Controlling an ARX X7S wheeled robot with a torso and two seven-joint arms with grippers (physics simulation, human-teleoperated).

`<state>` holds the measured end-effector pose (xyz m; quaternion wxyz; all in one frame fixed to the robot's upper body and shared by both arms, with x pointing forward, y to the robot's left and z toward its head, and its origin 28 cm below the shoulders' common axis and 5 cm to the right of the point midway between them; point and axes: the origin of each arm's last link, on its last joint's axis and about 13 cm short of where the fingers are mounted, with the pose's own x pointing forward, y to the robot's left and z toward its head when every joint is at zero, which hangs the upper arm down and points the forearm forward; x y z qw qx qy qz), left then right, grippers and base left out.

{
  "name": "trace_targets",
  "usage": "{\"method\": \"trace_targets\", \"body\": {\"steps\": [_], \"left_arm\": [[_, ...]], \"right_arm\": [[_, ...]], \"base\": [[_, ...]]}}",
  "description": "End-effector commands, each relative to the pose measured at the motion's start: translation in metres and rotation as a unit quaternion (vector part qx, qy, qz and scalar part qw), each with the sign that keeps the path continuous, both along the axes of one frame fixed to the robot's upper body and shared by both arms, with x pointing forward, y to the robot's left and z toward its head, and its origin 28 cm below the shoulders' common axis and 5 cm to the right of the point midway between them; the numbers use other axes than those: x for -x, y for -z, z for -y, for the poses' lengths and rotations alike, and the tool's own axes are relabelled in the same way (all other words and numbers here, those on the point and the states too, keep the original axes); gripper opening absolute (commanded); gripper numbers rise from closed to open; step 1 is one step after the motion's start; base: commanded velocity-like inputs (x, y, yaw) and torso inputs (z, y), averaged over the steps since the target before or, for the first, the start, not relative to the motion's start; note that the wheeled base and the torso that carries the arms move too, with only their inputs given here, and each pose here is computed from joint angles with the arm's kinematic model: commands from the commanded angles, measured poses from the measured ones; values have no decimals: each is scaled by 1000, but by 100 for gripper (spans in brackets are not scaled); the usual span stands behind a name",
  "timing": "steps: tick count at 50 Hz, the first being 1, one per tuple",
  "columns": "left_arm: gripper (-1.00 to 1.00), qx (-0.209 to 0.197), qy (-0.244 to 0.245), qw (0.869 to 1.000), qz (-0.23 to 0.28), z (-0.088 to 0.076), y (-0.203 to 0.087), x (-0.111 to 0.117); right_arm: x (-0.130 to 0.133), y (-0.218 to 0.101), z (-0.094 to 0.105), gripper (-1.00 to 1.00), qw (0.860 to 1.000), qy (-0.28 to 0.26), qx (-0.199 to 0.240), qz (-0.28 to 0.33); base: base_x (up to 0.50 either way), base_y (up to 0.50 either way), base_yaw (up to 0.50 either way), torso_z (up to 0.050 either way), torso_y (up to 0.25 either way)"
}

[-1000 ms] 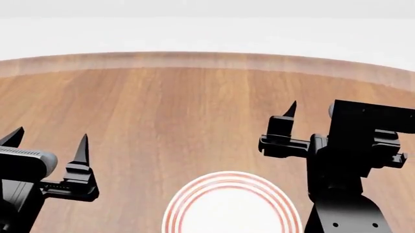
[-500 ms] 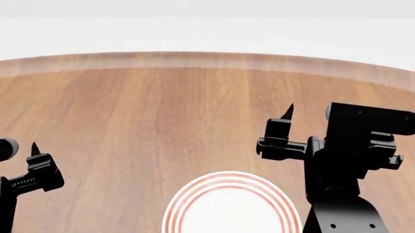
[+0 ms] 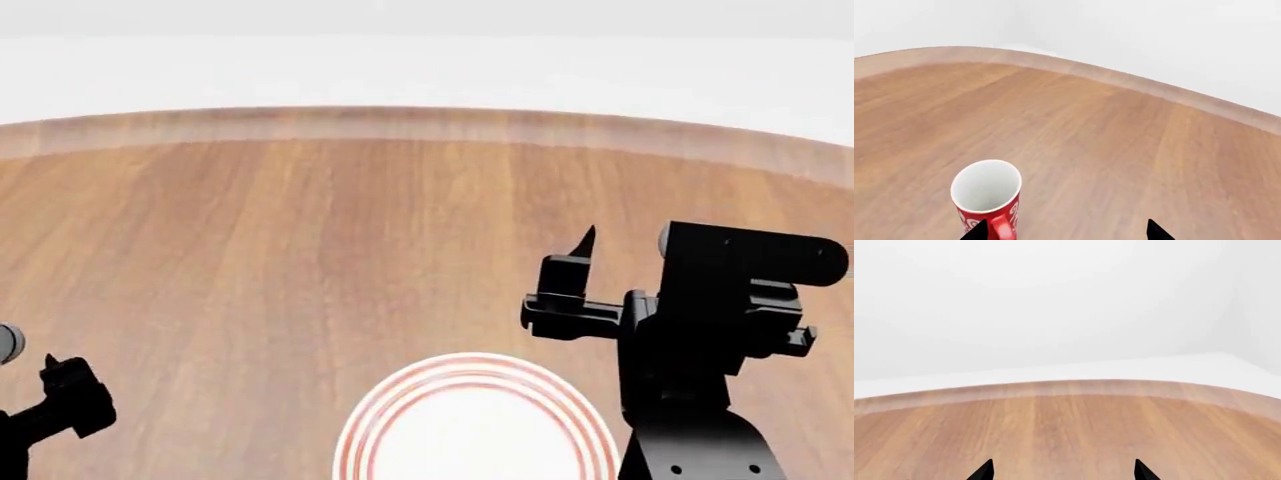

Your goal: Pick up the red mug and put it on the plate

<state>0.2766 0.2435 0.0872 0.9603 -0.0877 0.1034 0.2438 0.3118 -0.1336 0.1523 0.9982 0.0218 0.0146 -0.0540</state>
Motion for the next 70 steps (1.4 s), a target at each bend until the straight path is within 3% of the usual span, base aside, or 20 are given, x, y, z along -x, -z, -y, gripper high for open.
{"method": "trace_targets", "body": {"steps": [1,23,33,57,70], "left_arm": [[100,19,-11,999,-23,-1,15,3],[100,34,-28,998,-49,-16,22,-13],[100,70,-41,994,-77,-28,34,-22],[100,64,-48,991,-104,-40,43,-28],[100,66,-35,984,-160,-51,43,-37]], "right_arm": [[-1,3,-1,100,1000,-1,0,-3],[-1,4,-1,100,1000,-2,-1,-5],[-1,7,-1,100,1000,-2,0,-7],[-3,11,-2,100,1000,-2,1,-12],[-4,16,-3,100,1000,-5,1,-18]], "base": [[0,0,0,0,0],[0,0,0,0,0],[0,0,0,0,0],[0,0,0,0,0],[0,0,0,0,0]]}}
